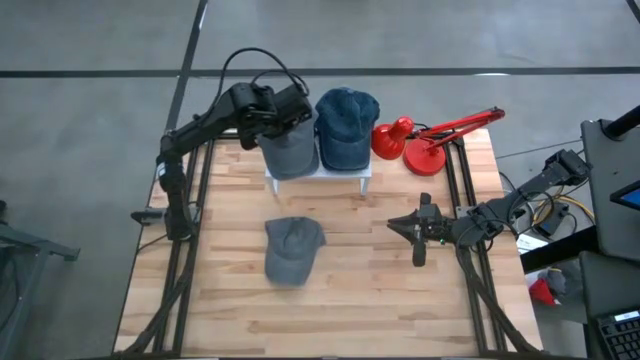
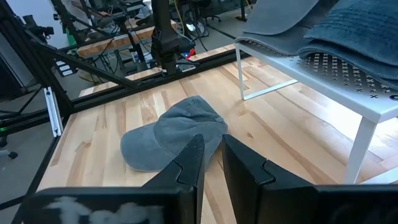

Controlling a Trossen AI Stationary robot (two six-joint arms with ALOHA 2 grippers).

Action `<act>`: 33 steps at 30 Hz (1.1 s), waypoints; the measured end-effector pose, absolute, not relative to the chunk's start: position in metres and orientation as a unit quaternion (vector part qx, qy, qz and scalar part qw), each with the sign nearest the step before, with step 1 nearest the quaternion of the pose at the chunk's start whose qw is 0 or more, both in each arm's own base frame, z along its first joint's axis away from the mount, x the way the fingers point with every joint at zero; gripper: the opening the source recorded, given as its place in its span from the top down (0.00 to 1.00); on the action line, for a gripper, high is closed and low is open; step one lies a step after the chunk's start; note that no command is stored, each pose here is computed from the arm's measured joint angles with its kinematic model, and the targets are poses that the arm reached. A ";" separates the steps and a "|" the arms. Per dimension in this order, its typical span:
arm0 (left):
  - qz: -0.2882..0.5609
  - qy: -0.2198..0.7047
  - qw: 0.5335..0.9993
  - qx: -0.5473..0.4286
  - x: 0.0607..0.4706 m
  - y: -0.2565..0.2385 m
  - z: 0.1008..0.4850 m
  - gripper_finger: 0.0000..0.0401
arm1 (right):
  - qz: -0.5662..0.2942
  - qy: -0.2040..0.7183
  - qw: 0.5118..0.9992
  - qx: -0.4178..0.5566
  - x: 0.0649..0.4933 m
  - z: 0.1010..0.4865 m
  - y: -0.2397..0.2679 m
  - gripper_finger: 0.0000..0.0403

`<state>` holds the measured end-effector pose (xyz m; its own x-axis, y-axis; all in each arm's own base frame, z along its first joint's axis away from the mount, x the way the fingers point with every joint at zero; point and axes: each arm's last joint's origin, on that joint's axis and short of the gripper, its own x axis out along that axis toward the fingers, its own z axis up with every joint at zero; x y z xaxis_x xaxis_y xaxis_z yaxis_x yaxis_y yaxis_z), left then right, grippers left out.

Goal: Pick & Place hat
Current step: Stack the bottom gray cap on the gray cap

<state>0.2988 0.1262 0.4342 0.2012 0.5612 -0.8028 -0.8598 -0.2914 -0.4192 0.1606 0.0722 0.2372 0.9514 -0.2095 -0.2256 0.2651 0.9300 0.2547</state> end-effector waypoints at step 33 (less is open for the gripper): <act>0.613 0.133 0.571 -0.529 0.294 0.124 0.438 0.99 | -0.121 0.098 0.977 0.142 0.161 0.237 0.072 0.87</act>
